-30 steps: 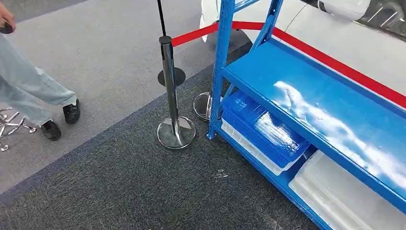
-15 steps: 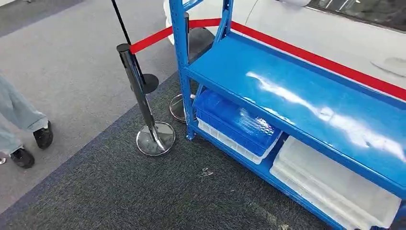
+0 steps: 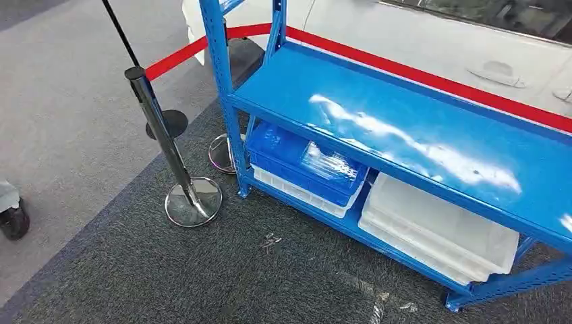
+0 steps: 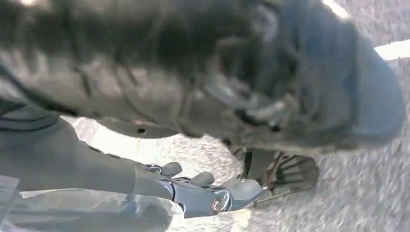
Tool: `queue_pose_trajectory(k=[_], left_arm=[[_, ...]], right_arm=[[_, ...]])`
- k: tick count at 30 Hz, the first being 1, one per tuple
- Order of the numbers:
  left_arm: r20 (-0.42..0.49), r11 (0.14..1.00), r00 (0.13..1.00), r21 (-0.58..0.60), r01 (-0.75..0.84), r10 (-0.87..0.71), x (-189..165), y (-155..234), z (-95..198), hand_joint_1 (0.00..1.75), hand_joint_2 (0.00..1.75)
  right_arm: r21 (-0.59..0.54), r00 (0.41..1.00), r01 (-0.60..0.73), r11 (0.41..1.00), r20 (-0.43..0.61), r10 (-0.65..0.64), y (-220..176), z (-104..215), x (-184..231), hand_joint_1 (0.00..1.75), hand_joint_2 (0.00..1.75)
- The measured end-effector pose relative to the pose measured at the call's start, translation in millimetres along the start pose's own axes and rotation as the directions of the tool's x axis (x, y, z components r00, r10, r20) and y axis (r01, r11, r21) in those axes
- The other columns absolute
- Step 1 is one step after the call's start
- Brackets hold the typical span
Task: Take the parts from the cabinet and place them on the table.
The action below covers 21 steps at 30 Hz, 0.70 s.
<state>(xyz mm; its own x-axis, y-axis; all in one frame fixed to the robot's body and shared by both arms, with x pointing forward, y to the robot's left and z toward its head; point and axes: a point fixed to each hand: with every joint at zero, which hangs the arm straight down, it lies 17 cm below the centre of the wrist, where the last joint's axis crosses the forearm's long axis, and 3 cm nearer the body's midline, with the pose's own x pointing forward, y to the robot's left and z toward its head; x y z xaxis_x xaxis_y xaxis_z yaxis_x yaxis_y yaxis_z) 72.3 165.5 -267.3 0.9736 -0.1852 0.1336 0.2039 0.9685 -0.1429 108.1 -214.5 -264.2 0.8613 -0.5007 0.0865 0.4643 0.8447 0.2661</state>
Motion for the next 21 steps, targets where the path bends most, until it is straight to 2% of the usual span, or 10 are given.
queue_pose_trajectory(k=[6,9,13,21], left_arm=[[-0.081,0.998,0.995,0.022,-0.056,0.058,-8.6,8.6,0.3,0.00,1.75],[-0.082,0.998,0.995,0.040,-0.057,0.060,-9.1,14.1,0.0,0.00,1.75],[-0.078,0.997,0.995,0.048,-0.057,0.061,-10.3,17.3,-0.1,0.00,1.75],[-0.054,0.999,0.998,0.044,-0.031,0.033,-7.6,17.7,-0.3,0.00,1.75]], right_arm=[[0.028,0.999,0.050,0.998,0.015,-0.051,6.6,0.7,7.1,0.00,0.00],[0.021,0.998,0.065,0.998,0.019,-0.065,4.2,0.7,9.7,0.00,0.00],[0.036,0.991,0.080,0.996,0.106,-0.083,2.5,2.9,30.1,0.00,0.00],[0.073,0.978,0.077,0.994,0.187,-0.090,1.3,7.8,47.6,0.00,0.00]])
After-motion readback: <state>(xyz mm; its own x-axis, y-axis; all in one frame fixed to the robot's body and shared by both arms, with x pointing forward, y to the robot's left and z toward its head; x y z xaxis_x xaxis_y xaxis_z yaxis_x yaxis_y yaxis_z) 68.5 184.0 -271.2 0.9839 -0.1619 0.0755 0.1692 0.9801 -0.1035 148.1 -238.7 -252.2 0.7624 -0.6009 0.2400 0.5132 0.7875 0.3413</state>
